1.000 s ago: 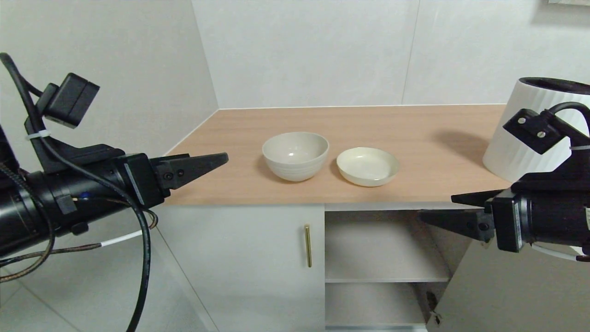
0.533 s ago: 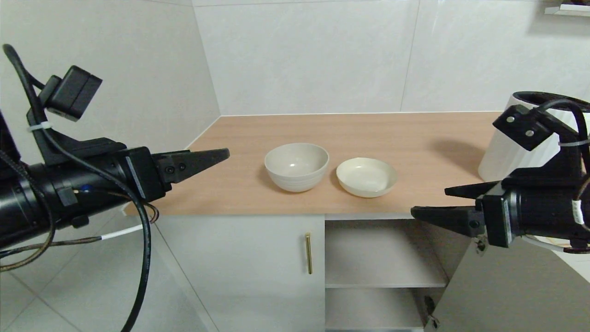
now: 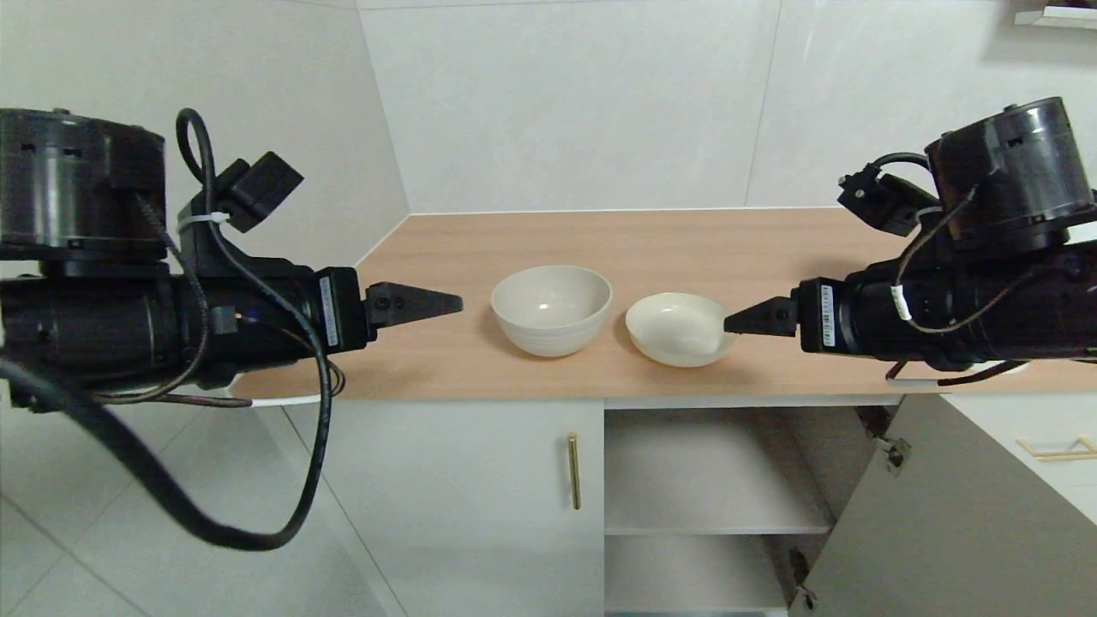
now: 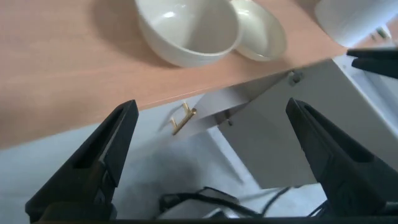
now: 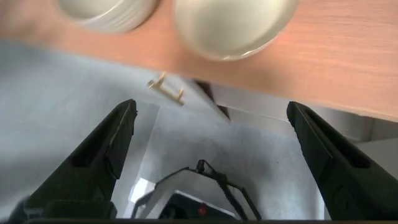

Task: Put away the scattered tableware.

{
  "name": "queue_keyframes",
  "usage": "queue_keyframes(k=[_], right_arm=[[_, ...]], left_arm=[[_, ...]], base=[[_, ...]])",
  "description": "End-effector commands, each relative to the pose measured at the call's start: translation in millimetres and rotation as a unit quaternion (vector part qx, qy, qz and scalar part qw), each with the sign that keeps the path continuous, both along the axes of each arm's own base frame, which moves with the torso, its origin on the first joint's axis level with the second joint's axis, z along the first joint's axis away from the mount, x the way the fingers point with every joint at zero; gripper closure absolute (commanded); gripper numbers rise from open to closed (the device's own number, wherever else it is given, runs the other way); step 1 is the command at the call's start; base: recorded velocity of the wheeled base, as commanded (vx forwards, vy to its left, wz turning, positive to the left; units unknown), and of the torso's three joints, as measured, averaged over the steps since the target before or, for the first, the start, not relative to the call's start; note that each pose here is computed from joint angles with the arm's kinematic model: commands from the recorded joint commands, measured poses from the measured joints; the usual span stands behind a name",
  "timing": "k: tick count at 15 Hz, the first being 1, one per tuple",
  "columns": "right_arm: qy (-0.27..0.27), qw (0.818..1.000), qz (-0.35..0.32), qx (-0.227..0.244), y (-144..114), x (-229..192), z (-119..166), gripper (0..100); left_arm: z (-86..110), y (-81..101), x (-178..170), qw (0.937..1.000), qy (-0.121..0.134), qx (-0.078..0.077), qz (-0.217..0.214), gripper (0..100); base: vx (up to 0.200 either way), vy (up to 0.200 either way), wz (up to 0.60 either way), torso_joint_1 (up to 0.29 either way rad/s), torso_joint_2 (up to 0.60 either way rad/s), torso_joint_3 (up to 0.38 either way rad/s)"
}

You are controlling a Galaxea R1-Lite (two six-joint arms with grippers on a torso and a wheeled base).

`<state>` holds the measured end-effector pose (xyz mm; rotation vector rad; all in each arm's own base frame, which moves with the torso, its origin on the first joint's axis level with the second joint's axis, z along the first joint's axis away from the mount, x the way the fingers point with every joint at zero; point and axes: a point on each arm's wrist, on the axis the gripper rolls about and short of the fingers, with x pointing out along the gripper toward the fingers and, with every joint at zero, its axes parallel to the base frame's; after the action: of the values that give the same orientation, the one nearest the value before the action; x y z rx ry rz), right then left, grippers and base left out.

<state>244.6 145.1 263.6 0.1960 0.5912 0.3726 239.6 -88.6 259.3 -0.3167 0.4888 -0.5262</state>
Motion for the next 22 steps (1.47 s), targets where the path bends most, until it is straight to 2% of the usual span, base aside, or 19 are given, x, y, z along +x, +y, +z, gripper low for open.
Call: queue_keyframes(k=[1,2,3,4,5,7,13,21,22], right_arm=[[0.028,0.998,-0.053,-0.014,16.0,34.8,-24.2,0],[0.022,0.997,-0.068,-0.019,18.8,41.1,-29.2,0],[0.014,0.997,-0.077,-0.019,21.1,45.8,-32.6,0],[0.009,0.996,-0.081,-0.016,22.3,48.1,-34.6,0],[0.006,0.996,-0.084,-0.014,21.9,48.7,-35.1,0],[0.005,0.996,-0.084,-0.013,21.8,48.5,-34.5,0],[0.001,0.996,-0.090,-0.009,18.7,48.4,-31.0,0],[-0.007,0.996,-0.094,-0.003,15.9,48.6,-27.7,0],[-0.007,0.996,-0.093,-0.004,16.3,48.3,-28.1,0]], left_arm=[[-14.8,-26.9,31.2,0.9965,0.061,-0.033,0.047,0],[-16.6,-36.1,38.1,0.9938,0.073,-0.046,0.071,0],[-20.9,-43.7,45.1,0.9913,0.080,-0.047,0.094,0],[-23.9,-48.7,49.9,0.9899,0.080,-0.043,0.109,0],[-30.9,-56.5,58.5,0.9870,0.080,-0.029,0.137,0],[-40.7,-66.6,68.7,0.9829,0.080,-0.015,0.165,0],[-58.4,-83.4,91.9,0.9740,0.104,-0.067,0.190,0],[-60.0,-84.6,96.7,0.9734,0.103,-0.069,0.193,0],[-59.4,-84.5,96.5,0.9735,0.103,-0.069,0.192,100]], base=[[0.000,0.000,0.00,0.000,0.00,0.000],[0.000,0.000,0.00,0.000,0.00,0.000],[0.000,0.000,0.00,0.000,0.00,0.000],[0.000,0.000,0.00,0.000,0.00,0.000],[0.000,0.000,0.00,0.000,0.00,0.000],[0.000,0.000,0.00,0.000,0.00,0.000],[0.000,0.000,0.00,0.000,0.00,0.000],[0.000,0.000,0.00,0.000,0.00,0.000],[0.000,0.000,0.00,0.000,0.00,0.000]])
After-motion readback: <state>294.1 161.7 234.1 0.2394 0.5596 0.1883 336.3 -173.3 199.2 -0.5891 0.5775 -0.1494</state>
